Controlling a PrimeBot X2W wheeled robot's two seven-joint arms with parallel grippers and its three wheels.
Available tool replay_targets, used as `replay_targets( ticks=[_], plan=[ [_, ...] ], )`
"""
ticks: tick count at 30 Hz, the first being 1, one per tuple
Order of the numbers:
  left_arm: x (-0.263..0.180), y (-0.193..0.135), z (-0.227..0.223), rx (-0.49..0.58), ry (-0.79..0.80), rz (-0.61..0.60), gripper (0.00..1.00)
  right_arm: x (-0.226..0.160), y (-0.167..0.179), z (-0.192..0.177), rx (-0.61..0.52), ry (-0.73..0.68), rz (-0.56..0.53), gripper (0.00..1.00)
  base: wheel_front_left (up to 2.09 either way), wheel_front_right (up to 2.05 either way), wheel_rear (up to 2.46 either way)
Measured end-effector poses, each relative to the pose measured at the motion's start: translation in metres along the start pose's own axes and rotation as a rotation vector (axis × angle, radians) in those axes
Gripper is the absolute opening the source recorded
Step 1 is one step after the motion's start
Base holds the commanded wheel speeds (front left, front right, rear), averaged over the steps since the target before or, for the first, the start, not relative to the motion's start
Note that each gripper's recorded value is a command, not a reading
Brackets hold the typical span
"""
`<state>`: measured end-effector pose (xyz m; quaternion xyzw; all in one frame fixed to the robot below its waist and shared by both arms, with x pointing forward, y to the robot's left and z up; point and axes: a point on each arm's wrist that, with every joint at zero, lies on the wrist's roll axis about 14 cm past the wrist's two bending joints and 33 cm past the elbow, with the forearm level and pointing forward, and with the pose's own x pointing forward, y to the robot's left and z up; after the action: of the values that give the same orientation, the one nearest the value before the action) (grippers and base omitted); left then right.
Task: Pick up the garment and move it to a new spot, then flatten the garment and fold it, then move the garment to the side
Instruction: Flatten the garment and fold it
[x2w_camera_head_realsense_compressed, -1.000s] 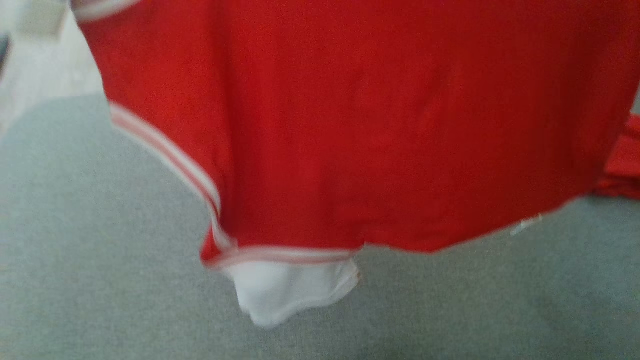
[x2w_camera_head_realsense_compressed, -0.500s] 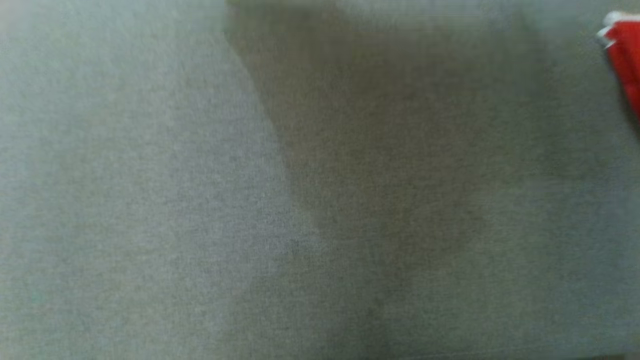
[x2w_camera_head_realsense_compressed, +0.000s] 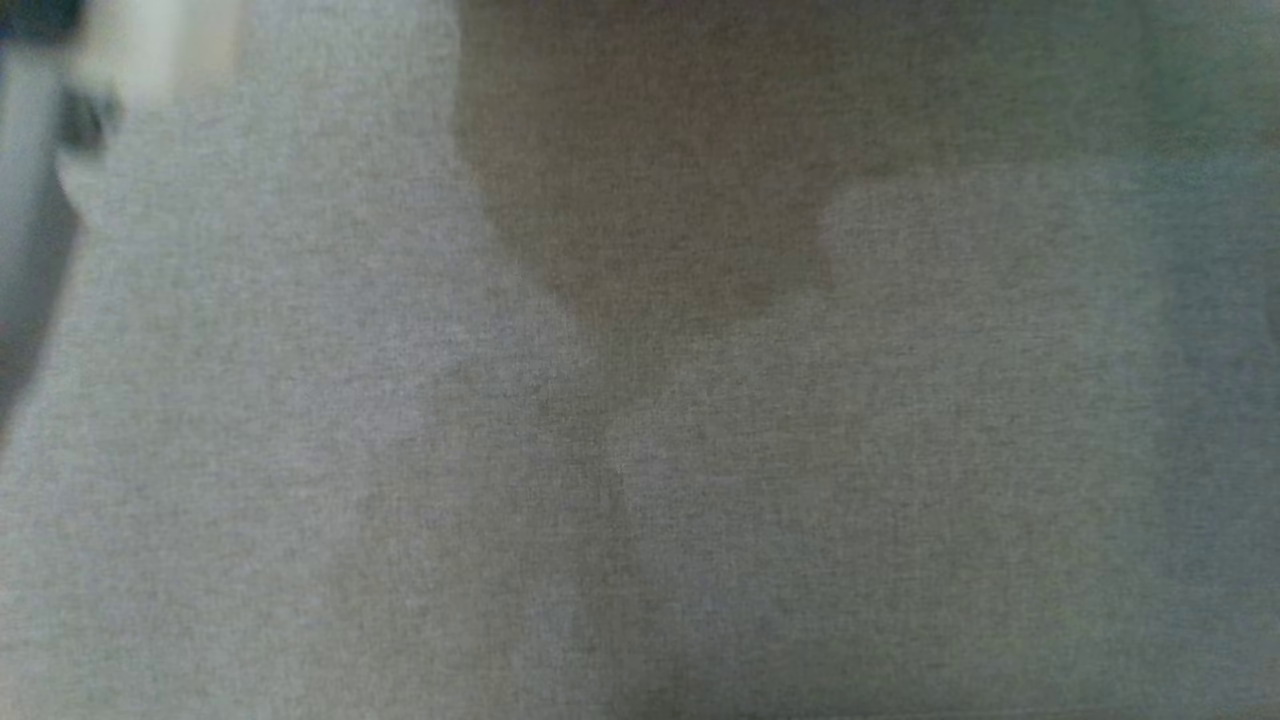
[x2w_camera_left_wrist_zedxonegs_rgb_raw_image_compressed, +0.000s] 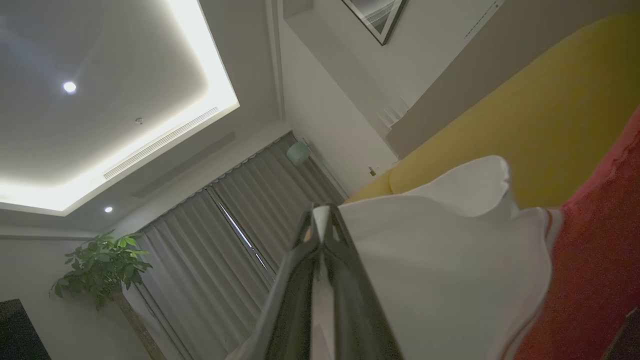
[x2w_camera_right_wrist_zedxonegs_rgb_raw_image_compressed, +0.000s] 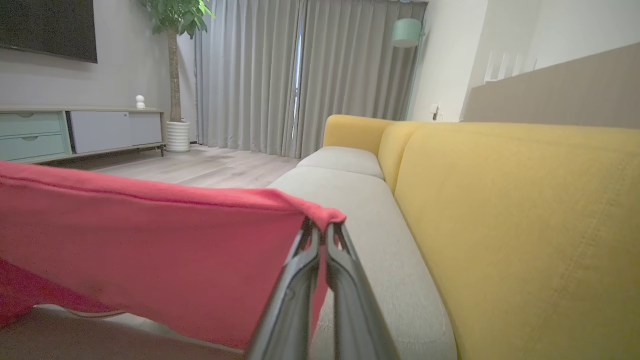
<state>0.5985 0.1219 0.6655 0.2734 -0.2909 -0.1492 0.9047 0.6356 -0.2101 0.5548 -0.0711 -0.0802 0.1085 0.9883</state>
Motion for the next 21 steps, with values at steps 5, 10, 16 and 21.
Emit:
replay_targets(
  ticks=[5,10,16,21],
  plan=[
    [-0.053,-0.02,0.004,-0.075,0.059,-0.038,0.0,-0.041,0.0,-0.012,0.069,0.048,-0.025,0.0,0.0,0.0,0.0],
    [-0.126,-0.047,-0.001,-0.162,0.197,-0.092,0.0,-0.102,0.007,-0.033,0.128,0.138,-0.036,0.0,0.0,0.0,0.0],
    [-0.206,-0.094,0.009,-0.29,0.344,-0.179,0.0,-0.18,0.022,-0.06,0.185,0.263,-0.039,0.0,0.0,0.0,0.0],
    [-0.258,-0.122,0.015,-0.341,0.445,-0.253,0.0,-0.232,0.03,-0.075,0.216,0.34,-0.053,0.0,0.0,0.0,0.0]
  ],
)
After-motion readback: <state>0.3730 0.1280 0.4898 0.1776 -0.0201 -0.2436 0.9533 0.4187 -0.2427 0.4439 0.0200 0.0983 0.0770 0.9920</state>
